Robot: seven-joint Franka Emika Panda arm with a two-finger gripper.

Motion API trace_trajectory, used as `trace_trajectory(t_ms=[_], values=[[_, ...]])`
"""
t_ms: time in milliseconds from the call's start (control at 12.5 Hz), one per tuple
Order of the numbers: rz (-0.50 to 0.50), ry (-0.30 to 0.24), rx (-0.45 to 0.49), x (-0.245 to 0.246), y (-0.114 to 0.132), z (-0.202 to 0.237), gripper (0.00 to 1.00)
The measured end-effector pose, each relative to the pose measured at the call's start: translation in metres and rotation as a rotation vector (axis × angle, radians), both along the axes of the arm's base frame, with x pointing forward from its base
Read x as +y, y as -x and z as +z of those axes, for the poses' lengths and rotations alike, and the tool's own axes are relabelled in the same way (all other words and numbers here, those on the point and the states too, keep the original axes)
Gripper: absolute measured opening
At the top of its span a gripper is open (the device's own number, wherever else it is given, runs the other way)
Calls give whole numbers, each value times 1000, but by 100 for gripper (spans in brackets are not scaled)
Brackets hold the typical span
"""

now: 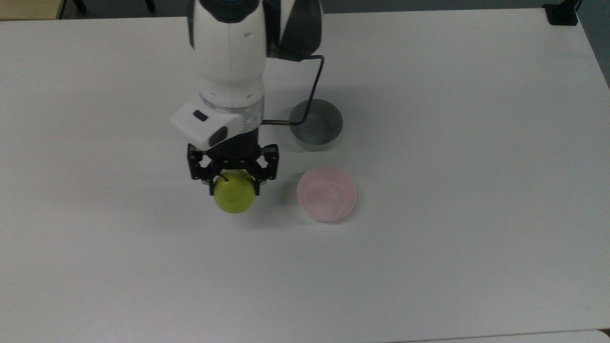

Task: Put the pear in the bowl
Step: 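Lift the held pear and carry it over the pink bowl, then lower the pear into the pink bowl and open the gripper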

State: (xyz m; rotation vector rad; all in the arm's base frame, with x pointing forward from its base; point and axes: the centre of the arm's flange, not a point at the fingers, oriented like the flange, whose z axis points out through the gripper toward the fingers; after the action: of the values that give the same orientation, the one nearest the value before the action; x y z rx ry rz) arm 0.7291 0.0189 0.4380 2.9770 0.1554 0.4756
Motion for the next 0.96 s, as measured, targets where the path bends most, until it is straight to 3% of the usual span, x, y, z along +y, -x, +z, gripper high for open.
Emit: trace_trajectory(t_ms=[481, 962], values=[[19, -1, 25, 116, 18, -9, 78], [24, -7, 31, 158, 34, -12, 78]])
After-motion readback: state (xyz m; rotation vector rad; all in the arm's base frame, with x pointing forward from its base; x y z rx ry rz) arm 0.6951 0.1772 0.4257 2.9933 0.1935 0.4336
